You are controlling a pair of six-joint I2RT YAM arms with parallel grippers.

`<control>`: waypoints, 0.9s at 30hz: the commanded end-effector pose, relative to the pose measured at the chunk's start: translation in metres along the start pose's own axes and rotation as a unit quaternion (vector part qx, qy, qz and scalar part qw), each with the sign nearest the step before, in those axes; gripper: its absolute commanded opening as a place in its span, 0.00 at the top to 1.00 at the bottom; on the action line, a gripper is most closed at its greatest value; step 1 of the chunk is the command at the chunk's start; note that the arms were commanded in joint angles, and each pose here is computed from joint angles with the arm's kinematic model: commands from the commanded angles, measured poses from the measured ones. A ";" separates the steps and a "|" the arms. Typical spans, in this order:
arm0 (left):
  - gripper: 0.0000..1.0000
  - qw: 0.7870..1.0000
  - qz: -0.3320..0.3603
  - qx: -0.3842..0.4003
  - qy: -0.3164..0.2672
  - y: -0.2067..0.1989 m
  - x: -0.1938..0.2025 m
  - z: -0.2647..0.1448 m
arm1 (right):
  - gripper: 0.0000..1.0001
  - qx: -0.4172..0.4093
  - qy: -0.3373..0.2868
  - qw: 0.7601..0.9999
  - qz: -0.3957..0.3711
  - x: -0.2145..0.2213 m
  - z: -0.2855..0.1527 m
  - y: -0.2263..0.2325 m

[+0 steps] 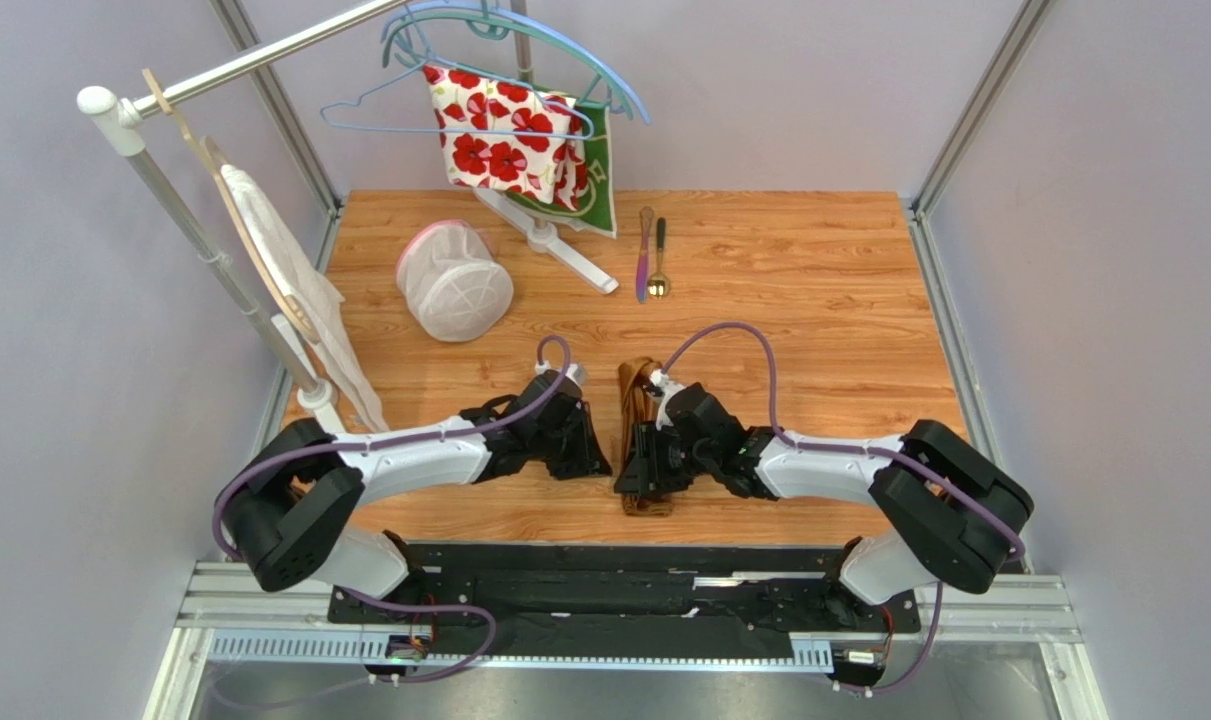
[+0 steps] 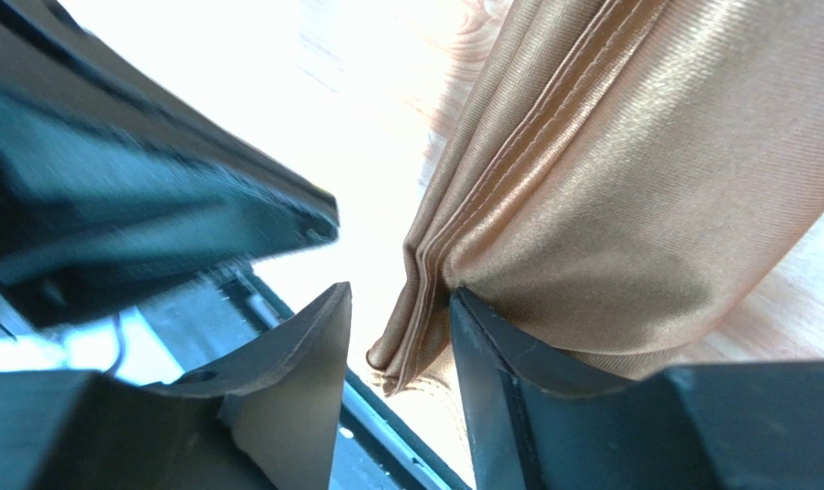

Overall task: Fold the napkin into a case and place the utensils inside
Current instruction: Fold the smaller rectangle-folded napkin at the center of the board.

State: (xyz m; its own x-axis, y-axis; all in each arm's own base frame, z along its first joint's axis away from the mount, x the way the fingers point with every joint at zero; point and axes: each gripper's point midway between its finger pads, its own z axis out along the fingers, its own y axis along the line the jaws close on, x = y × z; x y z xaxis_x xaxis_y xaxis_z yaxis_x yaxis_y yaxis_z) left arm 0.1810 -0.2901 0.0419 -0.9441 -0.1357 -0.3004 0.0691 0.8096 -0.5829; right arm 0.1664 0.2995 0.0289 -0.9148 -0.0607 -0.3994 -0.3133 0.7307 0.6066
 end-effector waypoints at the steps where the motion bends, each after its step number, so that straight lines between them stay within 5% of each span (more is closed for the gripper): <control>1: 0.96 0.999 0.006 0.042 -0.010 -0.021 -0.034 -0.013 | 0.51 0.002 0.016 0.999 0.034 0.014 -0.002 -0.026; 8: 0.99 0.994 0.039 0.103 0.013 -0.072 -0.064 0.007 | 0.53 -0.011 0.022 0.999 0.038 0.014 -0.003 -0.027; 13: 1.00 0.992 0.037 0.119 0.033 -0.086 -0.071 0.026 | 0.75 -0.011 0.025 0.999 0.042 0.016 -0.006 -0.029; 23: 1.00 0.996 0.026 0.072 0.039 -0.066 -0.069 0.046 | 0.99 -0.007 0.017 0.998 0.058 0.014 -0.016 -0.042; 27: 1.00 0.995 0.026 0.077 0.054 -0.066 -0.067 0.057 | 1.00 -0.011 0.020 0.998 0.057 0.015 -0.015 -0.041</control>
State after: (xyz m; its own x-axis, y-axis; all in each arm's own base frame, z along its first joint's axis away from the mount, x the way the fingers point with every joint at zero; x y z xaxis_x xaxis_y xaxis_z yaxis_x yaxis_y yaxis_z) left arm 0.2485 -0.3550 0.0543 -0.9715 -0.0465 -0.2326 0.1255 0.7314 -0.6703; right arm 0.1690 0.2712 0.0228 -0.9474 0.0155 -0.3197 -0.2236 0.6829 0.6955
